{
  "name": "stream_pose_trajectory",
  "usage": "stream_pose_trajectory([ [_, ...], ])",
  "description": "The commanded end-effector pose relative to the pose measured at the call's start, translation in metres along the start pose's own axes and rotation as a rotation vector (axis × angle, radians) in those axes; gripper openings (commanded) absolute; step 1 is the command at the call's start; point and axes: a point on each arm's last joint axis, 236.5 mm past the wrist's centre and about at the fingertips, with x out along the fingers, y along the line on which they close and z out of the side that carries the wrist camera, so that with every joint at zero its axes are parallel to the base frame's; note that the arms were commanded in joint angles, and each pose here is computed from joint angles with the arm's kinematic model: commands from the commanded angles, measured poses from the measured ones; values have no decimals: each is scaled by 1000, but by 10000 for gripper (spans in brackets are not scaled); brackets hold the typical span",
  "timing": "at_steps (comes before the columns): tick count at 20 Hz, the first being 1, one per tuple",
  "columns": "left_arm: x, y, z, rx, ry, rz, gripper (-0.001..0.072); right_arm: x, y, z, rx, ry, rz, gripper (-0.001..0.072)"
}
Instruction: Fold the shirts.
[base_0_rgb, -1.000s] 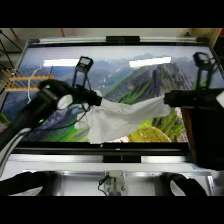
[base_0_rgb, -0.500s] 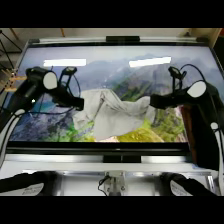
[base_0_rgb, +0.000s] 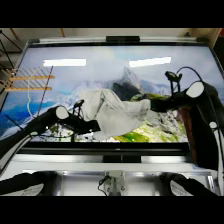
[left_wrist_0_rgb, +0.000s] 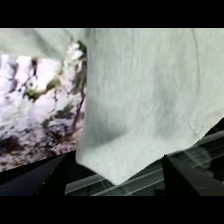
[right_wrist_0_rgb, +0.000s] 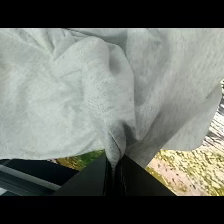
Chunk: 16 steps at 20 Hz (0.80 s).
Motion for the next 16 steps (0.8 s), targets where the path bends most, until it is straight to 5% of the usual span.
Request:
stream_pose_trajectory([
  [1,21,-5,16,-109,-79,-64,719,0,0,-2,-5,8,-1,74],
  [4,28,-1,16,-125,-68,-58,691,0,0,-2,-4,8,0,74],
  [5,28,-1,16,-126,-68,-57,520,0,0,-2,-4,8,1,74],
  [7,26,-4,17,-87,-68,-65,42,0,2,-1,-2,6,7,74],
  [9,7,-29,23,99,-71,-103,38,-7,10,5,-43,-27,28,73],
  [11,-49,-85,41,489,-173,-166,38,-41,20,29,-118,-143,11,73],
  [16,-384,-196,93,900,-978,74,38,-312,67,123,-372,-937,-236,74],
])
